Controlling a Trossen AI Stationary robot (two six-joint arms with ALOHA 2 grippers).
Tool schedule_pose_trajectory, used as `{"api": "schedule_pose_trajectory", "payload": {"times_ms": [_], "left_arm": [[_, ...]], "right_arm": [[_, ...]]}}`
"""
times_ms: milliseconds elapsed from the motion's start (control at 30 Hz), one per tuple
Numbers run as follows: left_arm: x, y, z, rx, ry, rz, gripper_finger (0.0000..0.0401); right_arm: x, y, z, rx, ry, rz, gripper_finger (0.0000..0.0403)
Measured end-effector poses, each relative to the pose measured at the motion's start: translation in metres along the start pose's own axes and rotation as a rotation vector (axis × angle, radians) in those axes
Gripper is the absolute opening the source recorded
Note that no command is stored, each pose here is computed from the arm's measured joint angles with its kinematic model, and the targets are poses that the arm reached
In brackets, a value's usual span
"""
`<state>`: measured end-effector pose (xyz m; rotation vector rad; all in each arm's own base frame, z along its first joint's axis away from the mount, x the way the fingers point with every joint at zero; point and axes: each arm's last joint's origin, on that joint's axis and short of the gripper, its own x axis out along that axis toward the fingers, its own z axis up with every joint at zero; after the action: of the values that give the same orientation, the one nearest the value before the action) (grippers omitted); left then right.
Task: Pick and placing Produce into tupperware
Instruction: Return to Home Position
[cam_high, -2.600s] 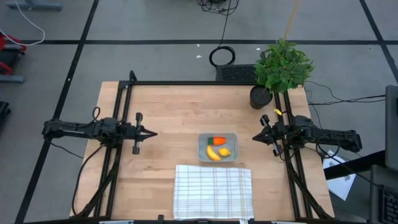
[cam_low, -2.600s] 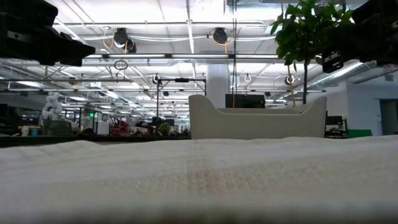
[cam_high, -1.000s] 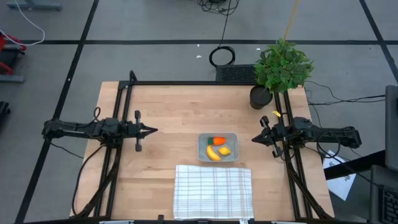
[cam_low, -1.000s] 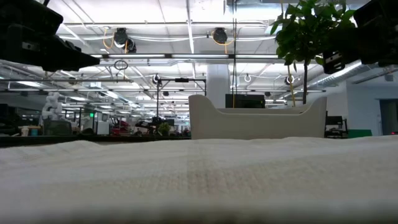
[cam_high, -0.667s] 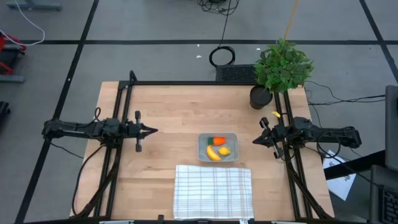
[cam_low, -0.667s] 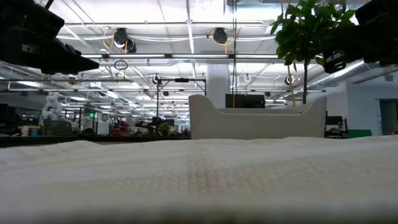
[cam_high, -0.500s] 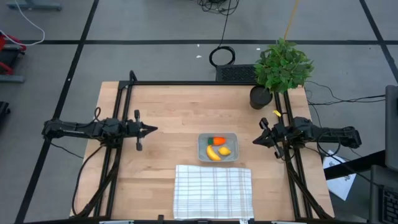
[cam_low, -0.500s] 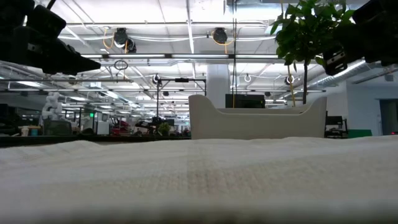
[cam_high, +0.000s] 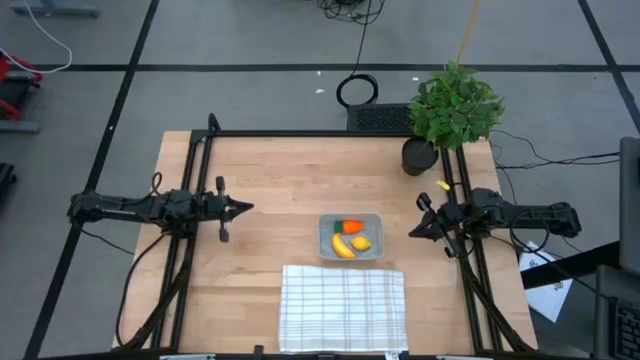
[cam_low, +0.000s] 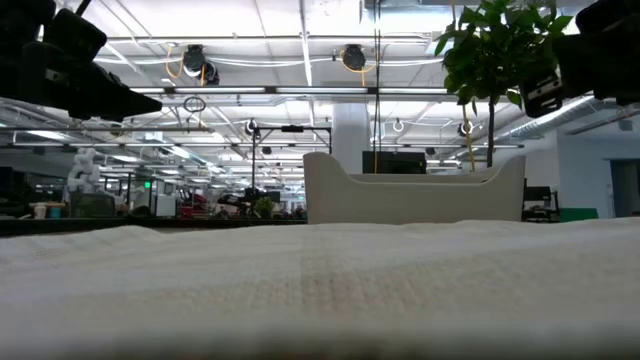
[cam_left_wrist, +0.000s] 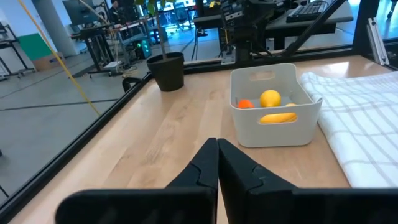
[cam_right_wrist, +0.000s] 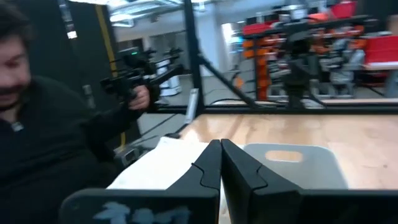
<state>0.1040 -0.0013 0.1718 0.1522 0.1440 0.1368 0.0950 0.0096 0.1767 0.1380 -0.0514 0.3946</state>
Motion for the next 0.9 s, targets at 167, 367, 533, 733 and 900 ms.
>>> {"api": "schedule_pose_trajectory", "payload": {"times_ms": [167,367,533,733,900], "left_arm": [[0.0000,0.0000,-0.0001,0.000,0.001,0.000,0.0003],[0.0000,0.0000,-0.0001,-0.001,0.001,0.000,0.0016],[0.0000,0.0000,-0.0001,-0.004,0.001,0.000,0.0010],[0.0000,0.0000,-0.0001,-0.007,0.001,0.000,0.0006],[0.0000,0.0000,0.0000,-0.069,0.000,0.000,0.0018]], "right_arm": [[0.0002,0.0008,-0.0001,-0.011,0.001,0.009,0.0000],[0.0002,-0.0005,0.0001,-0.001,-0.006,-0.034,0.0000],[0.0002,-0.0002,0.0016,-0.011,-0.020,-0.031,0.0000],[0.0001,0.0003,0.0045,-0.014,-0.049,-0.026,0.0000],[0.0001,0.0003,0.0046,-0.003,-0.051,-0.027,0.0000]]}}
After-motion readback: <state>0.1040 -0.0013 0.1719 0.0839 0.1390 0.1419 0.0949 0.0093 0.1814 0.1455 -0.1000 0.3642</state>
